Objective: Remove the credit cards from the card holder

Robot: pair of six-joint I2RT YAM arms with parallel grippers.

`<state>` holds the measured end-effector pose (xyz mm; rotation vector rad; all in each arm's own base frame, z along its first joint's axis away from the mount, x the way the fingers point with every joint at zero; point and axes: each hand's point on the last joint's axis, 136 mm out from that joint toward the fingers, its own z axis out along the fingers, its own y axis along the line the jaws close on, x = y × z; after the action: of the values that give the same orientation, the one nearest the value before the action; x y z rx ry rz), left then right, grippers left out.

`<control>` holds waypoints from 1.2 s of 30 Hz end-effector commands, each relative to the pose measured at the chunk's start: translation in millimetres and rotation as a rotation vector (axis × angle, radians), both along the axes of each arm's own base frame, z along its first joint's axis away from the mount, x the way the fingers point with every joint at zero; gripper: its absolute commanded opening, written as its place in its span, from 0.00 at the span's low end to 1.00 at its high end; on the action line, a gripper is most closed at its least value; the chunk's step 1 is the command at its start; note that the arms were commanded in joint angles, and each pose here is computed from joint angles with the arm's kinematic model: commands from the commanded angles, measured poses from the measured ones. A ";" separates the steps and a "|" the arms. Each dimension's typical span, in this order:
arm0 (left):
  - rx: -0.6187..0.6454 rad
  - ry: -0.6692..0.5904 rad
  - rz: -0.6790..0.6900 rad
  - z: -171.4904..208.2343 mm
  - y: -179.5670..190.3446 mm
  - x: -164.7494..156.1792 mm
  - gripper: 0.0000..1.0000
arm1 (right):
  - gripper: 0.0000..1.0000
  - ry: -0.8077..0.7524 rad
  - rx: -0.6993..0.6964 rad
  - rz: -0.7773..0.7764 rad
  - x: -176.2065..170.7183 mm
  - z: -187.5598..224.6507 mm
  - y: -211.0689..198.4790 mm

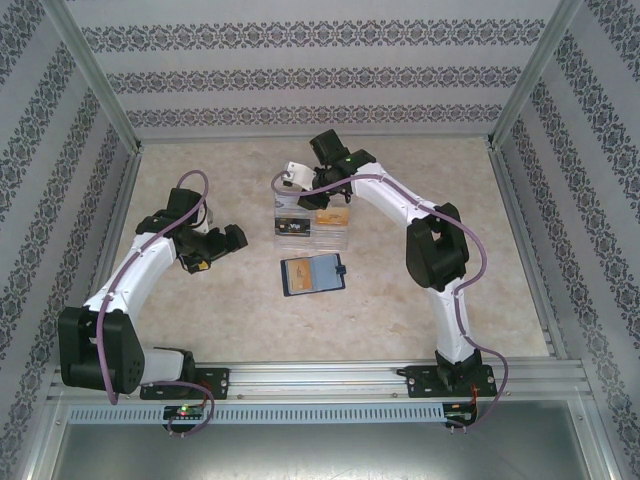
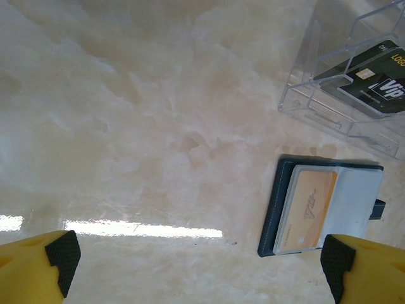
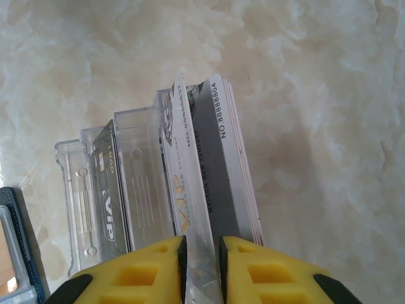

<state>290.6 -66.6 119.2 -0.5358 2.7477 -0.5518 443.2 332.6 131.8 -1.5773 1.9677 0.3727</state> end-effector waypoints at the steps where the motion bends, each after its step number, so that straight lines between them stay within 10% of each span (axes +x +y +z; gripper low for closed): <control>1: -0.003 0.006 -0.013 -4.0 1.3 -2.2 0.99 | 0.25 -0.037 0.032 -0.018 3.2 26.0 1.8; 14: -0.093 -0.029 -0.014 5.2 -12.4 -4.2 1.00 | 0.54 0.049 0.219 -0.456 -22.4 95.5 -34.7; 28: -0.180 -0.015 -0.040 -6.3 -37.9 -15.4 1.00 | 0.58 0.399 0.173 -0.957 -160.9 -2.1 -64.9; 36: -0.202 -0.005 -0.025 -12.1 -47.4 -16.4 0.99 | 0.49 0.670 0.262 -1.029 -168.4 -50.0 -29.1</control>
<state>269.7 -107.2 100.7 -0.5502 2.7549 -0.8057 269.6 282.6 87.7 -0.2660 2.7439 0.5646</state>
